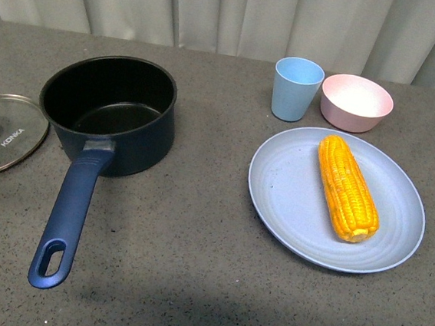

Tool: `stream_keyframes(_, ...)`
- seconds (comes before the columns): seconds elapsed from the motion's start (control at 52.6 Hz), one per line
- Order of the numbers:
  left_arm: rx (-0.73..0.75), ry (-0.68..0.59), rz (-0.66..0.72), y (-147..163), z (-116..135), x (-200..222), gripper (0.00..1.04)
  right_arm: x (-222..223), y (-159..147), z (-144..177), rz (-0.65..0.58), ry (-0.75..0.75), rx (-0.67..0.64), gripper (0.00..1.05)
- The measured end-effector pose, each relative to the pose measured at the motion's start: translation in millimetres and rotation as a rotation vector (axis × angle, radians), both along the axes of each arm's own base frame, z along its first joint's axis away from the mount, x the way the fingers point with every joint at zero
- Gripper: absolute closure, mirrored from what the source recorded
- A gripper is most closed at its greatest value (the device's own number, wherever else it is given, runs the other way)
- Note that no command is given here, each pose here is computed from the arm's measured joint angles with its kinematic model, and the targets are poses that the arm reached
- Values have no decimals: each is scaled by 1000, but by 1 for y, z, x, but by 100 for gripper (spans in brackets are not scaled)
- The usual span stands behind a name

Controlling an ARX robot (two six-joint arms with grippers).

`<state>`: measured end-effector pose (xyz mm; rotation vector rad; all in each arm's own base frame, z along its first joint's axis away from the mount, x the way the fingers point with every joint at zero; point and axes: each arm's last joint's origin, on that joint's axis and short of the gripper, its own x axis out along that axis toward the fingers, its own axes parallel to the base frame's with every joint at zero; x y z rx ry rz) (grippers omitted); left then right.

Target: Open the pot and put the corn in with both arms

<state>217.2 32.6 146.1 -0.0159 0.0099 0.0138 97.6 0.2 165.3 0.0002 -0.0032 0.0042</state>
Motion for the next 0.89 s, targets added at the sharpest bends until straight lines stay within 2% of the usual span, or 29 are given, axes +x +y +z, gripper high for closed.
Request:
stream_keyframes(0.247,5,10,-8,-13,4,-27,76,0,0,0,-2,0,0,9)
stream_keyframes(0.342,5,15,-11,-18,13,-39,98,0,0,0,-1,0,0,9)
stream_keyframes(0.38,4,8,-10,-19,15,-41,101,0,0,0,-1,0,0,9)
stream_keyframes(0.589,9,5,-18,-32,16,-60,101,0,0,0,-1,0,0,9)
stream_keyframes(0.894,11,-15,-12,-32,22,-78,101,0,0,0,-1,0,0,9)
